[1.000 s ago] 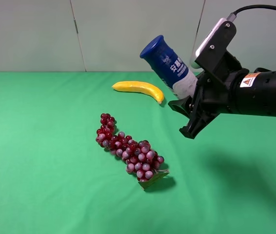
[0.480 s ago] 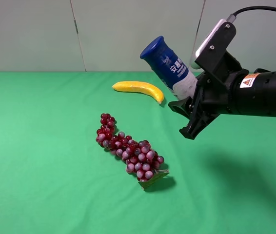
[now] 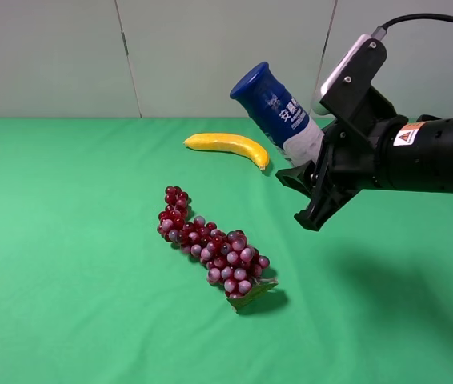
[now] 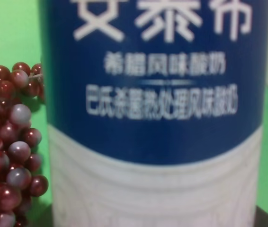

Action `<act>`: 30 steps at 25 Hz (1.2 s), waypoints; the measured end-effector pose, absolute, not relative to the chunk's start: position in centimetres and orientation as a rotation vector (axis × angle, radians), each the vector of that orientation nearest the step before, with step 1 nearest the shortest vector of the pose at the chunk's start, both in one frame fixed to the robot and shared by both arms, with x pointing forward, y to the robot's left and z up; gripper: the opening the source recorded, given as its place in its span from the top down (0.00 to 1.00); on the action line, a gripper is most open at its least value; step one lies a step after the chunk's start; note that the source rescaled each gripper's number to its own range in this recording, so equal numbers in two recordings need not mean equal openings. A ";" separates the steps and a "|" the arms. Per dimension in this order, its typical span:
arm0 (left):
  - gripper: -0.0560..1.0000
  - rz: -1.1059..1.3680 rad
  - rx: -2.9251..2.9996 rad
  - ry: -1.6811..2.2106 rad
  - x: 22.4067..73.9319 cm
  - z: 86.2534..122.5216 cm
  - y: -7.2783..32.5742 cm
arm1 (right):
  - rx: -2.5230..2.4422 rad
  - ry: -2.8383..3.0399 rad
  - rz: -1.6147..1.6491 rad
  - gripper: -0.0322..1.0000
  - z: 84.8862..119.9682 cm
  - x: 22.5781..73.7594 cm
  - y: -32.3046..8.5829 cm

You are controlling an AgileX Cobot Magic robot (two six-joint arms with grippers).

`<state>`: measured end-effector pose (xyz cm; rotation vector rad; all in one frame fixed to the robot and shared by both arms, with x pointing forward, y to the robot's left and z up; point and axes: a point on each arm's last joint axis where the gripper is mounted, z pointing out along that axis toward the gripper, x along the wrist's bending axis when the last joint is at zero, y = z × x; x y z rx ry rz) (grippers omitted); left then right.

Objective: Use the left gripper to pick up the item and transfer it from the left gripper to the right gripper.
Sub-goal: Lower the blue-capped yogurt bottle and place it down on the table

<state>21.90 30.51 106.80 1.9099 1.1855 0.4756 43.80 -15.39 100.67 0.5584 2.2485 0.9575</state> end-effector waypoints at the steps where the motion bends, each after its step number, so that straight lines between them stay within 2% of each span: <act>1: 0.02 0.470 1.929 1.200 22.1 106.1 30.4 | 0.558 2.250 0.957 0.97 100.7 43.8 -15.4; 4: 0.02 0.451 1.979 1.234 22.7 104.5 30.2 | 0.560 2.250 0.958 0.97 100.7 43.8 -15.4; 9: 0.02 0.470 1.958 1.218 23.3 104.1 29.9 | 0.573 2.252 0.962 0.97 100.6 43.8 -15.4; 23: 0.02 0.473 1.952 1.213 23.4 104.0 29.9 | 0.599 2.324 0.953 0.97 100.2 43.3 -15.4; 30: 0.02 0.550 1.871 1.362 23.4 104.0 29.8 | 0.701 2.315 0.990 0.97 100.2 43.3 -15.4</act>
